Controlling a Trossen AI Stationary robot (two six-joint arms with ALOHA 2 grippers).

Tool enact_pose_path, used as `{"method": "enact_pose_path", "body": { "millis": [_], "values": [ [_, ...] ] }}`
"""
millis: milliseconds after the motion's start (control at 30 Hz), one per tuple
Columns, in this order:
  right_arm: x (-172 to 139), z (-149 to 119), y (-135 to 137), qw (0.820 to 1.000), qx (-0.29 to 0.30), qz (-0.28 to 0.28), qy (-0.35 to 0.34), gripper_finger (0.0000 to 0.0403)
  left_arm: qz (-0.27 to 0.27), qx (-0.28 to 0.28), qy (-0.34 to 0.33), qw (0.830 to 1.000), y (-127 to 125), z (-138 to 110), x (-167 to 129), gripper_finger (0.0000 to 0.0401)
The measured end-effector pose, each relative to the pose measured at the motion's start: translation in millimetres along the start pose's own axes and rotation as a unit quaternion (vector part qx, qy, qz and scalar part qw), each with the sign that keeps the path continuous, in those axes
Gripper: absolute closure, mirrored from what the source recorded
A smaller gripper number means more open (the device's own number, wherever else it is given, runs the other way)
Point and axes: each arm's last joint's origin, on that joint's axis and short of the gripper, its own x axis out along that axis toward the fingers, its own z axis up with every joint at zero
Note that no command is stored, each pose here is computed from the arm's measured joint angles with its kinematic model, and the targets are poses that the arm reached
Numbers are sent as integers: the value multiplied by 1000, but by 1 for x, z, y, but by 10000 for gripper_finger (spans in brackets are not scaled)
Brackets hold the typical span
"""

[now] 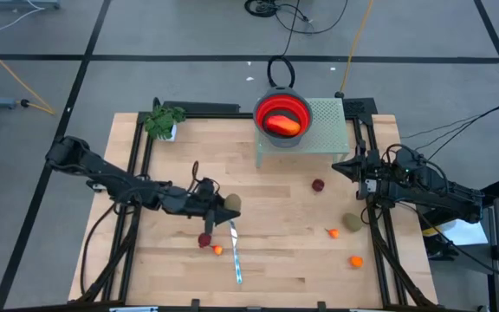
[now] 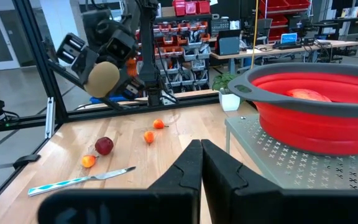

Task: Pick & Place Fruit
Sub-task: Put the kiwi into the red strainer bowl on the shelf

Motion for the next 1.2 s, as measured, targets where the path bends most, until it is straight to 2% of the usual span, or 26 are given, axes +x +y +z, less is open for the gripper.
{"method": "enact_pose_path", "body": {
  "millis": [200, 433, 600, 733, 867, 1067, 1200],
  "values": [
    [0, 0, 0, 1000, 0, 0, 0, 403, -41, 2, -39, 998, 7, -3, -8, 224],
    [0, 0, 0, 1000, 0, 0, 0, 403, -104, -5, -102, 989, 4, 3, -16, 212],
    [0, 0, 0, 1000, 0, 0, -1, 403, -163, -17, -164, 973, -7, 15, -23, 200],
    [0, 0, 0, 1000, 0, 0, -2, 403, -204, -1, -211, 956, -14, 24, -29, 216],
    [0, 0, 0, 1000, 0, 0, -2, 403, -243, 6, -231, 942, -19, 28, -34, 223],
    [0, 0, 0, 1000, 0, 0, -2, 403, -282, 18, -248, 927, -23, 32, -39, 193],
    [0, 0, 0, 1000, 0, 0, -2, 403, -277, 38, -255, 926, -23, 32, -39, 202]
  ]
}}
